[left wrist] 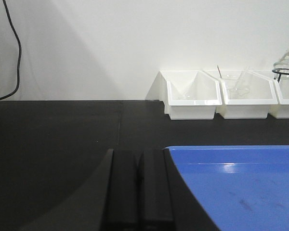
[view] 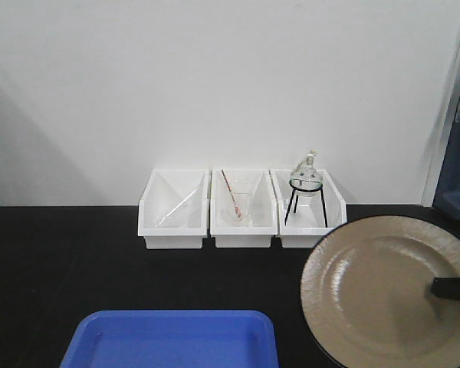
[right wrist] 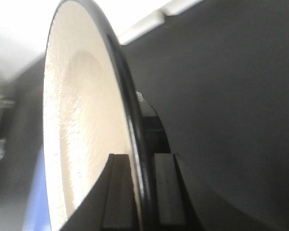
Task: Place disk in tray to left cabinet
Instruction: 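Grasp the beige plate rim with the right gripper and lift it, then move the plate over the blue tray and lower it in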
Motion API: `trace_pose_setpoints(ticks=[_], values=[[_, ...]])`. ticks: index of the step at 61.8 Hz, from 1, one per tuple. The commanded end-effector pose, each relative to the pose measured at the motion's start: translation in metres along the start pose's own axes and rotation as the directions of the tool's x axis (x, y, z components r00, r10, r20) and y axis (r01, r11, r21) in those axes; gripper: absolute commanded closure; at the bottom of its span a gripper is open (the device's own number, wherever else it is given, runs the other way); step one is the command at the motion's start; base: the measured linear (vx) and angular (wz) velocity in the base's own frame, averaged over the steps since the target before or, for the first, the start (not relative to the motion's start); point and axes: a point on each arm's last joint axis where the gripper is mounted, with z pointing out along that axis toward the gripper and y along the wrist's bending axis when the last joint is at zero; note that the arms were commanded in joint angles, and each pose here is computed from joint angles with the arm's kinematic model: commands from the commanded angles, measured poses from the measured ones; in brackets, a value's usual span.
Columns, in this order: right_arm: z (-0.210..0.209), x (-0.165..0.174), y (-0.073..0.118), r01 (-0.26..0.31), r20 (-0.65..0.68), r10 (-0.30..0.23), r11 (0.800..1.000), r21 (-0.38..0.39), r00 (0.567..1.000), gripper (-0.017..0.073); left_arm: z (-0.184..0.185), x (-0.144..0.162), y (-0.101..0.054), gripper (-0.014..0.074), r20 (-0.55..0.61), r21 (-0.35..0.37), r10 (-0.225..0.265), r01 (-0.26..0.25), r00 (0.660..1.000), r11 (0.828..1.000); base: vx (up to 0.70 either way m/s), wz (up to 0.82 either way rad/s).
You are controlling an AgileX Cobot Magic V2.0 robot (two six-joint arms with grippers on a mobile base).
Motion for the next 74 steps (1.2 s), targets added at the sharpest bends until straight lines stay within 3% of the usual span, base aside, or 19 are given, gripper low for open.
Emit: trace_pose_setpoints(ticks=[1,13,19,24,42,58,74], values=[[-0.001,-0.011,0.046,-0.053,0.076,0.07,0.978,-0.203,0.995,0.0564,-0.001,-0.002,0.001,0.0597,0.077,-0.007,-0.012,0.012,0.997,1.0,0.0,0.0],[0.044,0.014,0.1,-0.133,0.028,0.147,0.949,-0.286,0.989,0.0564,-0.001,-0.002,0.001,0.0597,0.077,-0.007,-0.012,0.012,0.997,1.0,0.0,0.0],[0.073,0.033,0.117,-0.199,-0.031,0.198,0.935,-0.295,0.98,0.0564,-0.001,-0.002,0.001,0.0597,0.077,-0.007,-0.012,0.012,0.997,1.0,0.0,0.0],[0.099,0.054,0.126,-0.225,-0.089,0.208,0.934,-0.277,0.974,0.0564,-0.001,-0.002,0.001,0.0597,0.077,-0.007,-0.012,0.012,0.997,1.0,0.0,0.0],[0.169,0.099,0.142,-0.201,-0.243,0.146,0.955,-0.219,0.959,0.0564,-0.001,-0.002,0.001,0.0597,0.077,-0.007,-0.012,0.012,0.997,1.0,0.0,0.0],[0.199,0.114,0.134,-0.237,-0.302,0.177,0.956,-0.173,0.937,0.0564,-0.001,-0.002,0.001,0.0597,0.077,-0.007,-0.012,0.012,0.997,1.0,0.0,0.0],[0.211,0.12,0.122,-0.235,-0.306,0.188,0.964,-0.123,0.933,0.0558,-0.001,-0.002,0.001,0.0597,0.077,-0.007,-0.012,0.012,0.997,1.0,0.0,0.0]])
